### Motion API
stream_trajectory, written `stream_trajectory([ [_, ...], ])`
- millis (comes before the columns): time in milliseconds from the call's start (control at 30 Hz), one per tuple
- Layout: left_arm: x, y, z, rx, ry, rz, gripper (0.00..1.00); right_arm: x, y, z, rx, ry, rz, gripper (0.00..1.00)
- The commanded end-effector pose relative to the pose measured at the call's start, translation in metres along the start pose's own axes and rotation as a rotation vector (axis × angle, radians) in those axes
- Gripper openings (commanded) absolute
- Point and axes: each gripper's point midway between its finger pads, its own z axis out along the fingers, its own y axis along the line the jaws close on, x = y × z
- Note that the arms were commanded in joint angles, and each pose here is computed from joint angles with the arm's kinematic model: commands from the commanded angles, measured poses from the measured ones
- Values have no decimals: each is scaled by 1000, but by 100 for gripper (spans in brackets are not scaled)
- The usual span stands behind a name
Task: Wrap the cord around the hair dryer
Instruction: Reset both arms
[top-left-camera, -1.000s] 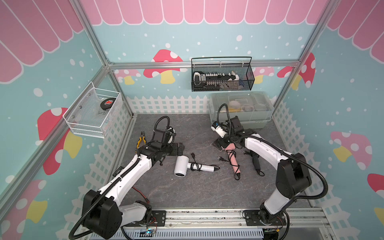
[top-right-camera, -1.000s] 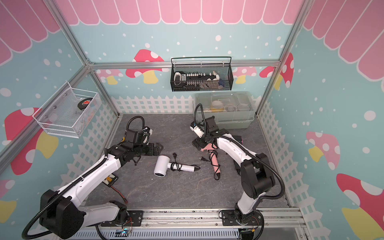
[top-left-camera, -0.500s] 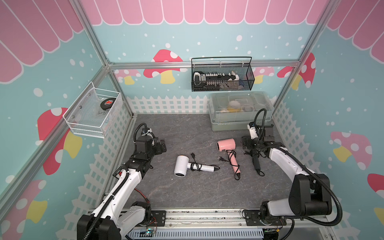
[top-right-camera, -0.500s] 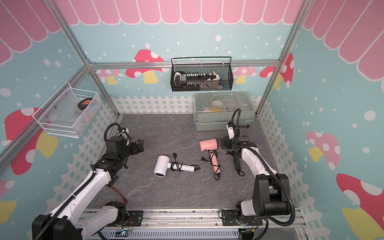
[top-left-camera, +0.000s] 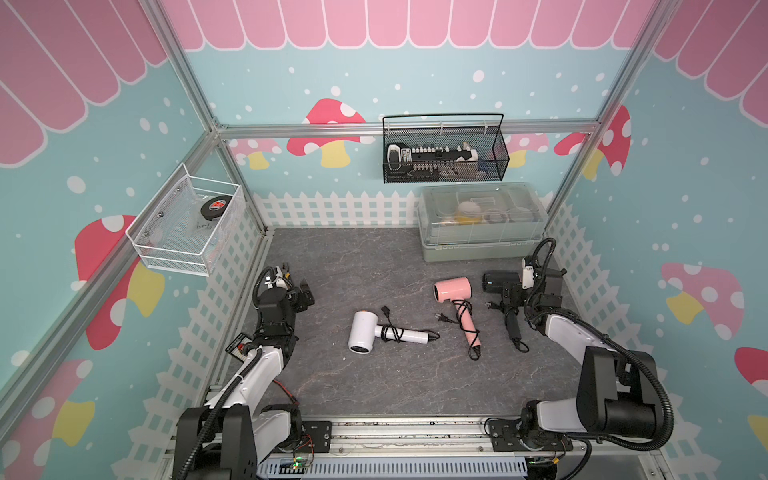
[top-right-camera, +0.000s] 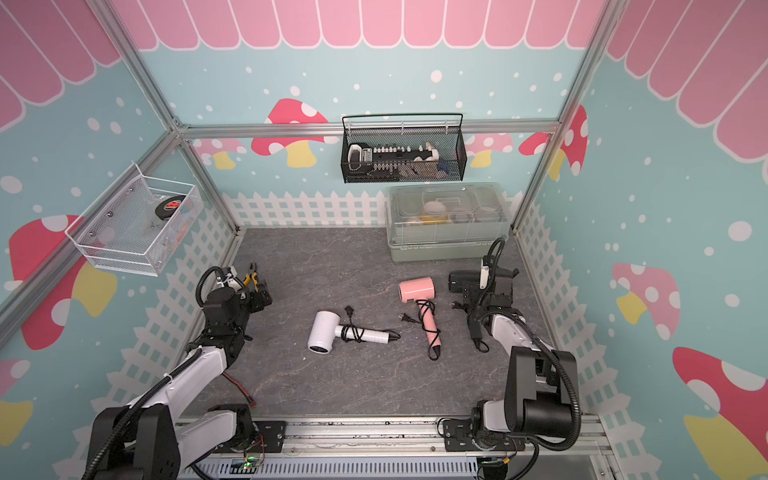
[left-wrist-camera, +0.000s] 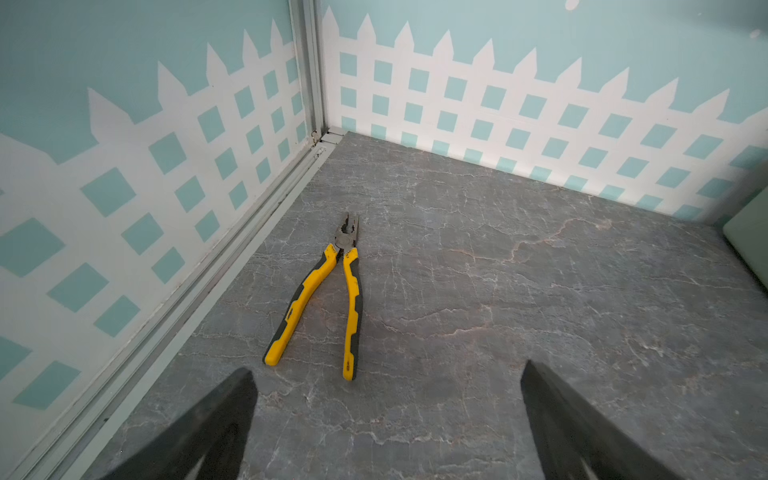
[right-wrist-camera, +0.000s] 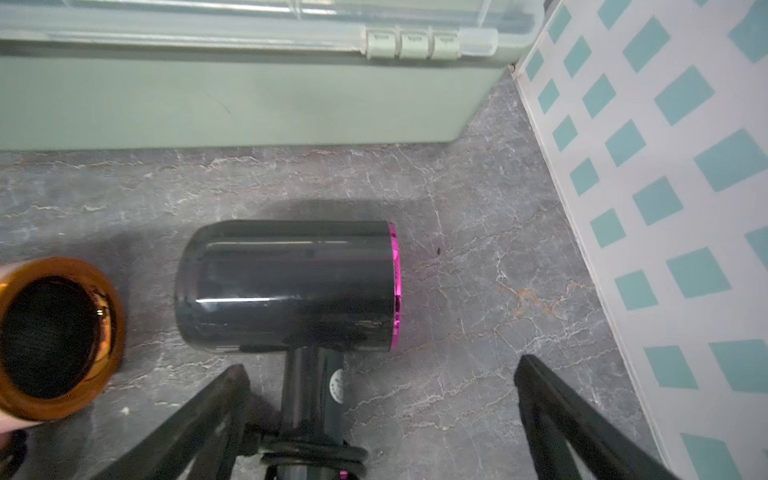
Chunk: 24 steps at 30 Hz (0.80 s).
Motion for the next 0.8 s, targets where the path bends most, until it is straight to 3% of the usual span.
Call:
stream_trajectory([
  [0, -18, 3, 5, -10, -119, 12, 99, -22, 0, 4, -20, -84, 11, 98],
  [300, 1, -1, 17, 20, -115, -29, 98, 4, 17, -7, -83, -202, -10, 98],
  [767, 8, -7, 23, 33, -138, -40, 97, 1, 32, -30, -150, -314, -48, 98],
])
